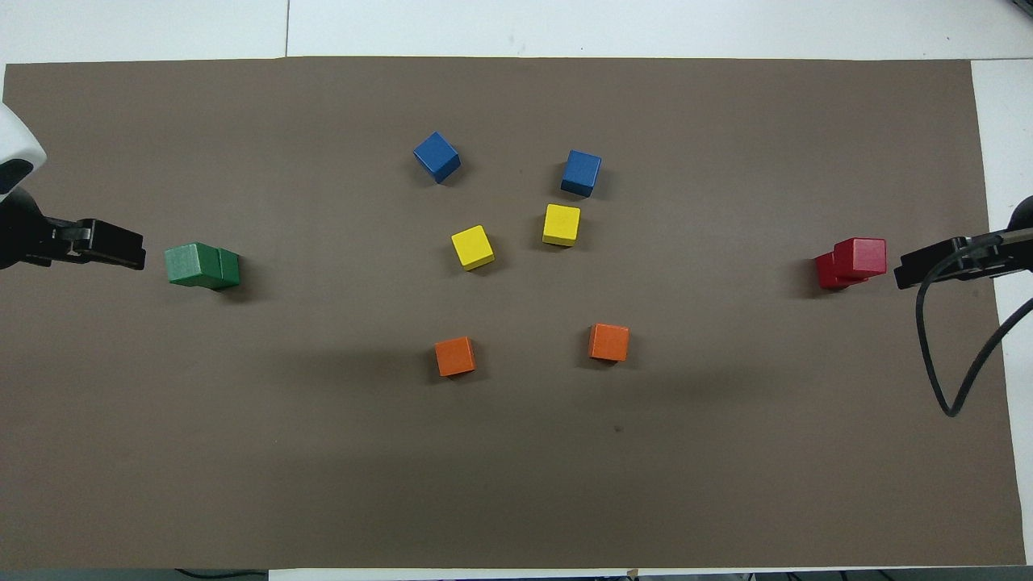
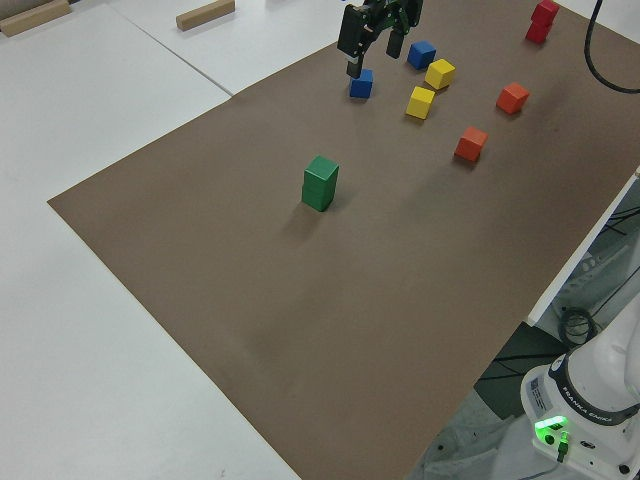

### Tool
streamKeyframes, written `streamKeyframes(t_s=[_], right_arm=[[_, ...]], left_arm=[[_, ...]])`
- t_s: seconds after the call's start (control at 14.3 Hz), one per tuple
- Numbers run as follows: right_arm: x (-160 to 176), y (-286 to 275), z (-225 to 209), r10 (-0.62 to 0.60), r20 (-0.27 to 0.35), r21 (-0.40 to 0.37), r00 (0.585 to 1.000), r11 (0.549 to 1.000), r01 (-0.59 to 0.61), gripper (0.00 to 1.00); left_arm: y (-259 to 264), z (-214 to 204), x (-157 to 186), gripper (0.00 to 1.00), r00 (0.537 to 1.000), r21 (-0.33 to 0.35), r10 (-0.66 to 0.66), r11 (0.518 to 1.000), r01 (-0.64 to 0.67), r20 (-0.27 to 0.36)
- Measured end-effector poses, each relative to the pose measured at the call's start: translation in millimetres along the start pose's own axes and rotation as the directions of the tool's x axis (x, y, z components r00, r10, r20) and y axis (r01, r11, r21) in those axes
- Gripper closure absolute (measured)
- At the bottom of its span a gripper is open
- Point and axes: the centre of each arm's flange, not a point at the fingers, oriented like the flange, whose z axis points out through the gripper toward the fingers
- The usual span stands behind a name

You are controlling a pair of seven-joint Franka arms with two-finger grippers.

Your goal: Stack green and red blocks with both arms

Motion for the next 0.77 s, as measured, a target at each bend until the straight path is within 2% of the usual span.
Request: streamKeyframes(t_s=[0.77], right_arm=[[-0.1,-0.6,-11.2,-0.001,-0.022,-0.004,1.000,1.000,0.001,0.00]], left_arm=[[-3.4,-4.2,0.3,0.00,1.000,-0.027,-0.019,0.999,0.019,-0.011]])
